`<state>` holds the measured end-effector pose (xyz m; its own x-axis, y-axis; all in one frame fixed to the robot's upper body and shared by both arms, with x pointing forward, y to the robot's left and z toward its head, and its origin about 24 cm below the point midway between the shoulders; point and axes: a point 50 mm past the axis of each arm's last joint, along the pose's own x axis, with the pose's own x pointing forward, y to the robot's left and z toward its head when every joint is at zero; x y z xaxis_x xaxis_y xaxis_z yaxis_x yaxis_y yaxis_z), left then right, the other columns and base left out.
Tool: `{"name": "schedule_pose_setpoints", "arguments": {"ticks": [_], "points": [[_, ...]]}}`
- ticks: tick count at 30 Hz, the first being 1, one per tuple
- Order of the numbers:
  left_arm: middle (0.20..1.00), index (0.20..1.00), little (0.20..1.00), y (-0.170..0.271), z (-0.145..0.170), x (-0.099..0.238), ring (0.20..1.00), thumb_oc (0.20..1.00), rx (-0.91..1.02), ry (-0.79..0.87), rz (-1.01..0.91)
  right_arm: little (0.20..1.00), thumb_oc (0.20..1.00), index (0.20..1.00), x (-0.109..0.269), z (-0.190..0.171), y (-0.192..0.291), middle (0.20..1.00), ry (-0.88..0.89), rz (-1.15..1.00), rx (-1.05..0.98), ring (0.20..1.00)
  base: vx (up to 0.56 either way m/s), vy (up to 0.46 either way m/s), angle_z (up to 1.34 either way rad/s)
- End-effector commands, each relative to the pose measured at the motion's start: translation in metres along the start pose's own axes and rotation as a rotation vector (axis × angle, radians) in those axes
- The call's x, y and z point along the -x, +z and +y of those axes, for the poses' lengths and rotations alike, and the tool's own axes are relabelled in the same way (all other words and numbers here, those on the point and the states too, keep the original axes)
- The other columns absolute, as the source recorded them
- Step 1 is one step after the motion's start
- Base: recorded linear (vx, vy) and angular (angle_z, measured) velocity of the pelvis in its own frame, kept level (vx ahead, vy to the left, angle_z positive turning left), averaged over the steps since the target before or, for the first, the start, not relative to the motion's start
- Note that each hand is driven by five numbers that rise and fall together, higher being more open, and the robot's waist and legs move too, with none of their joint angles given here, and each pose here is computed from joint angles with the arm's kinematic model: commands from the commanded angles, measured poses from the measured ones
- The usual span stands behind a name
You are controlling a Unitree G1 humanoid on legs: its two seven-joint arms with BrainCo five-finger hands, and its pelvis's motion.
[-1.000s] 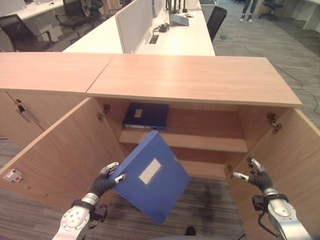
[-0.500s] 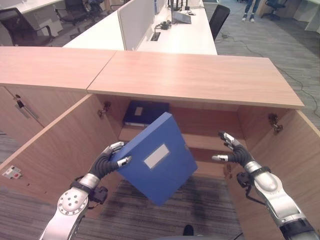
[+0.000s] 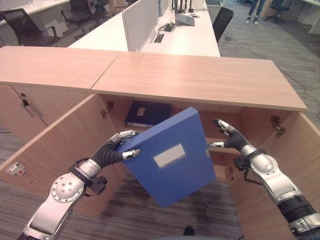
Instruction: Put the empty folder in the office cabinet
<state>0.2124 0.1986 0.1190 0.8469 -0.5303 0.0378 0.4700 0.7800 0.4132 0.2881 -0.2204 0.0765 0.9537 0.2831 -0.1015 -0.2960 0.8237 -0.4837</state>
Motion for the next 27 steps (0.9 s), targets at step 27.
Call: {"name": "schedule_pose_setpoints", "arguments": {"ticks": [27], "points": [[0.2,0.2,0.2,0.024,0.014,0.006,0.2,0.2,-0.106,0.028,-0.128,1.0,1.0,1.0,0.025,-0.092,0.034,1.0,-0.134,-0.046,0.266,1.0,0.0,0.0,0.0]]}}
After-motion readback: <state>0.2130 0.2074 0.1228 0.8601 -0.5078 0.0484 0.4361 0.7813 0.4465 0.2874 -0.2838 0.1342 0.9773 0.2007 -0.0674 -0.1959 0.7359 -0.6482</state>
